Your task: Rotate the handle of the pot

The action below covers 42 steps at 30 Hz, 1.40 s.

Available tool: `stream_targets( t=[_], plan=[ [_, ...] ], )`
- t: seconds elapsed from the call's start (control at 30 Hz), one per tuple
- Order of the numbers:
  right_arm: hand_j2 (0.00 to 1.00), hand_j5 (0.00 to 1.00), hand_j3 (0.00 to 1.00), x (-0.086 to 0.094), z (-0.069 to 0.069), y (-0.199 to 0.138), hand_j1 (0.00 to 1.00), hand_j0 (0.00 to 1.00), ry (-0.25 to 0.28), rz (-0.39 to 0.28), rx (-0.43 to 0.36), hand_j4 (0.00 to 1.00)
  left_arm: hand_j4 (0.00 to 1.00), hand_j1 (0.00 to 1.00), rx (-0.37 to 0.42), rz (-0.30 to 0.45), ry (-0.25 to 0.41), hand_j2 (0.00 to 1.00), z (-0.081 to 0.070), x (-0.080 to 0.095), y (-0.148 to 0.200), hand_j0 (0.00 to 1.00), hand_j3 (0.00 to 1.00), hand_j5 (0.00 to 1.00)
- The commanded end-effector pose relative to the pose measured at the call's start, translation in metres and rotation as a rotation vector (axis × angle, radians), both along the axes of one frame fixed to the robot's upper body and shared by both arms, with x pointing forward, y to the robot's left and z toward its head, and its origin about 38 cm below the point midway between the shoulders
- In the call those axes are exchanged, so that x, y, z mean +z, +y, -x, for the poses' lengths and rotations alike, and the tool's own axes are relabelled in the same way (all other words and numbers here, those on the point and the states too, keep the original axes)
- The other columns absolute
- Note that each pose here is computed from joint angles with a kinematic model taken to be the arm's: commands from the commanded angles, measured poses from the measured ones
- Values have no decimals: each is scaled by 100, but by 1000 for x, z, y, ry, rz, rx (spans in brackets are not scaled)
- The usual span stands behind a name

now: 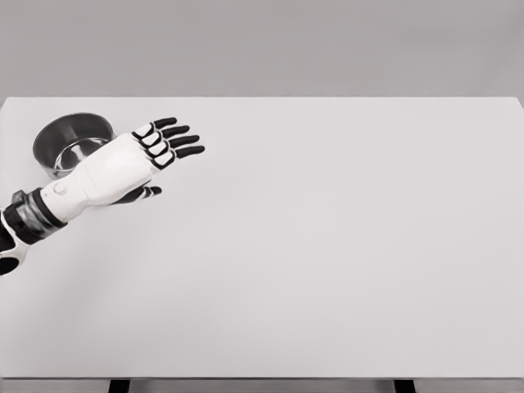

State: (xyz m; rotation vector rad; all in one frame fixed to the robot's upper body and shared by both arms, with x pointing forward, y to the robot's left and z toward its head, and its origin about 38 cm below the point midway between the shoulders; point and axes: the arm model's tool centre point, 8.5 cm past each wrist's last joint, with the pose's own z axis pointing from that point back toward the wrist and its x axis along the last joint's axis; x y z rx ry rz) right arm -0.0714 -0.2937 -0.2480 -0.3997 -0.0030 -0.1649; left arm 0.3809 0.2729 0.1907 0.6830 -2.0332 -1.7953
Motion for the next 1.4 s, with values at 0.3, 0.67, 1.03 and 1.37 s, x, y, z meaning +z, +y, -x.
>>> stream_targets(
  t=[0.3, 0.67, 1.03, 1.37],
  plan=[
    [100, 100, 100, 0, 0, 0, 100, 100, 0, 1, -1, 100, 100, 100, 2, -6, -10, 100, -3, -5, -9, 100, 100, 100],
    [100, 100, 100, 0, 0, 0, 100, 100, -1, 1, -1, 100, 100, 100, 16, -26, -10, 100, -6, -20, -12, 100, 100, 100],
    [100, 100, 100, 0, 0, 0, 100, 100, 0, -1, -1, 100, 100, 100, 60, -36, 5, 100, -6, -28, 2, 100, 100, 100],
    [100, 100, 100, 0, 0, 0, 100, 100, 0, 1, -1, 100, 100, 100, 66, -34, 9, 100, -5, -29, 4, 100, 100, 100]
  ],
)
